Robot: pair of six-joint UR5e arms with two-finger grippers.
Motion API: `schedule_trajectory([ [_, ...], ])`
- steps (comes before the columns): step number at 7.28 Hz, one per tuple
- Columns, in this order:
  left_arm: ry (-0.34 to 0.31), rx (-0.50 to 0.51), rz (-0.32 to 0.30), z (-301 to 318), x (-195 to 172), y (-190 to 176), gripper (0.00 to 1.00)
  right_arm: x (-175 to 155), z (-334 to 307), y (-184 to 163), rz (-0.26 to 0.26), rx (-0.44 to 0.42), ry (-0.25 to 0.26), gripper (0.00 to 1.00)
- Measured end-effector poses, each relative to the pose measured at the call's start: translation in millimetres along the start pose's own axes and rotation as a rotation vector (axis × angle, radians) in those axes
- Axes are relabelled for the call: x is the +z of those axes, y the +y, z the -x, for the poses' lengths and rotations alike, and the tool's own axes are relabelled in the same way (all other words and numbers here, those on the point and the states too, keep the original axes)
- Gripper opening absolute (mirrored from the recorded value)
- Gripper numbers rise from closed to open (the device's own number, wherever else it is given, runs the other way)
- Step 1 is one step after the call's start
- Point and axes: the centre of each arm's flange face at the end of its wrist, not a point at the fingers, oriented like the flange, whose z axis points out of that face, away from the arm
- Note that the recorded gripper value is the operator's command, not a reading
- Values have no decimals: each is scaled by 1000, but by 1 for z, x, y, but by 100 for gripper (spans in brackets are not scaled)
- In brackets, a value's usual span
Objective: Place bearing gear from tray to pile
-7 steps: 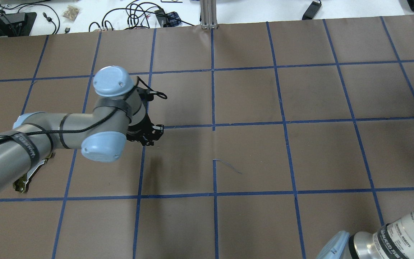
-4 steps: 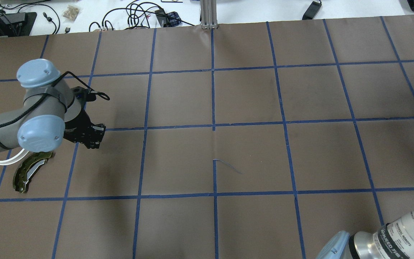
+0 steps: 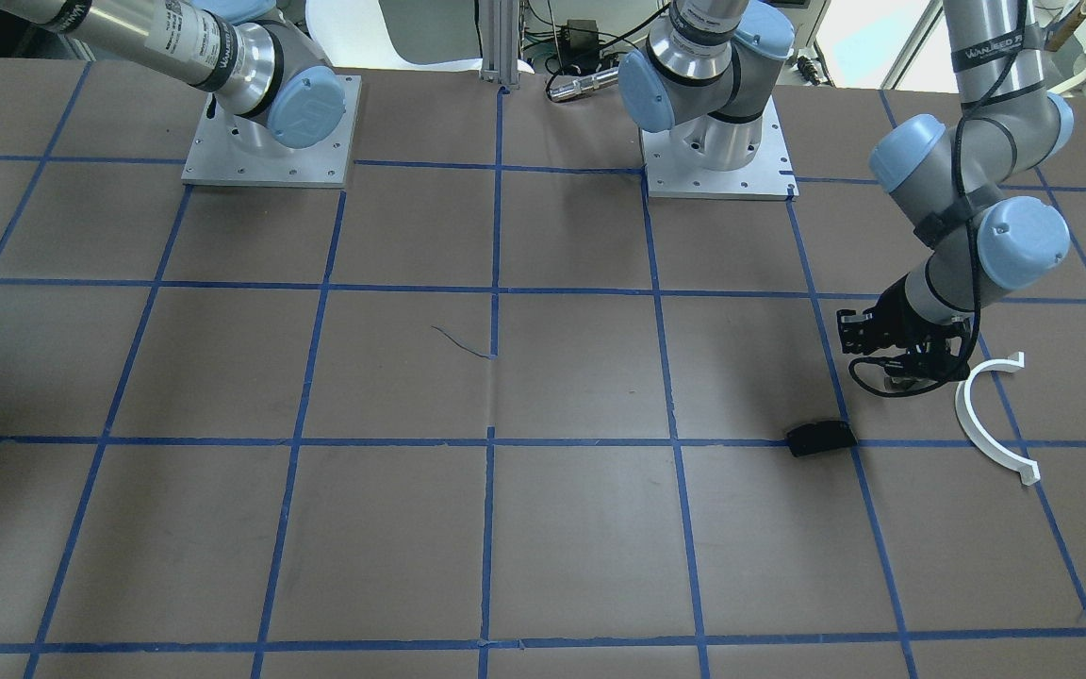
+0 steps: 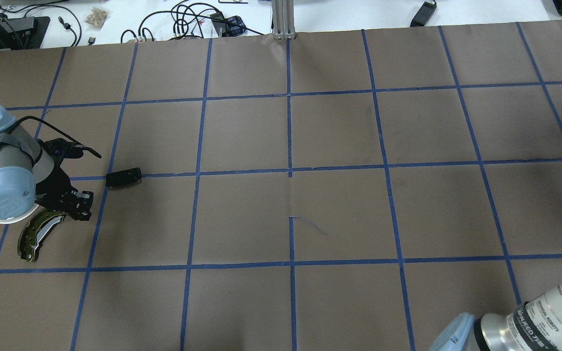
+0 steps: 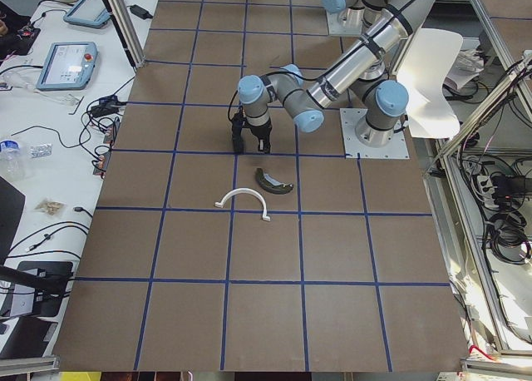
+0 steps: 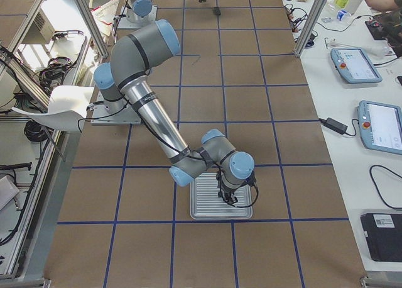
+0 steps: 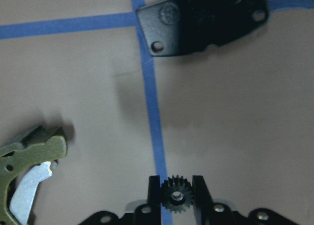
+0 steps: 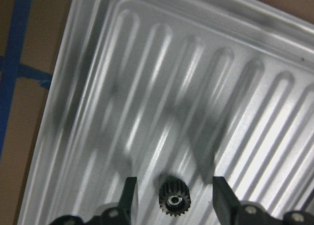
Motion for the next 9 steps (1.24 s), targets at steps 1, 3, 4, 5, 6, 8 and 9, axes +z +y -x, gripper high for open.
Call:
schedule_trajectory([
  [1, -4, -4, -10, 4, 2, 0, 69, 4, 0, 0, 4, 0, -5, 39],
  [3, -10, -9, -25, 6, 3, 0, 100, 5, 0, 1, 13, 0, -3, 4],
  [4, -8, -11, -26, 6, 3, 1, 100, 4, 0, 1, 15, 0, -2, 0],
  [5, -9, -15, -27, 4, 1, 1, 100, 3, -1, 1, 16, 0, 1, 0],
  [6, -8, -27, -36, -1, -6, 0, 100, 0, -1, 2, 18, 1, 4, 0],
  [8, 15, -36, -48, -30, -48, -7, 100, -15, 1, 4, 28, 1, 17, 0],
  [9, 30, -63, -21, -56, -86, -14, 100, -31, 6, 4, 34, 10, 19, 0],
])
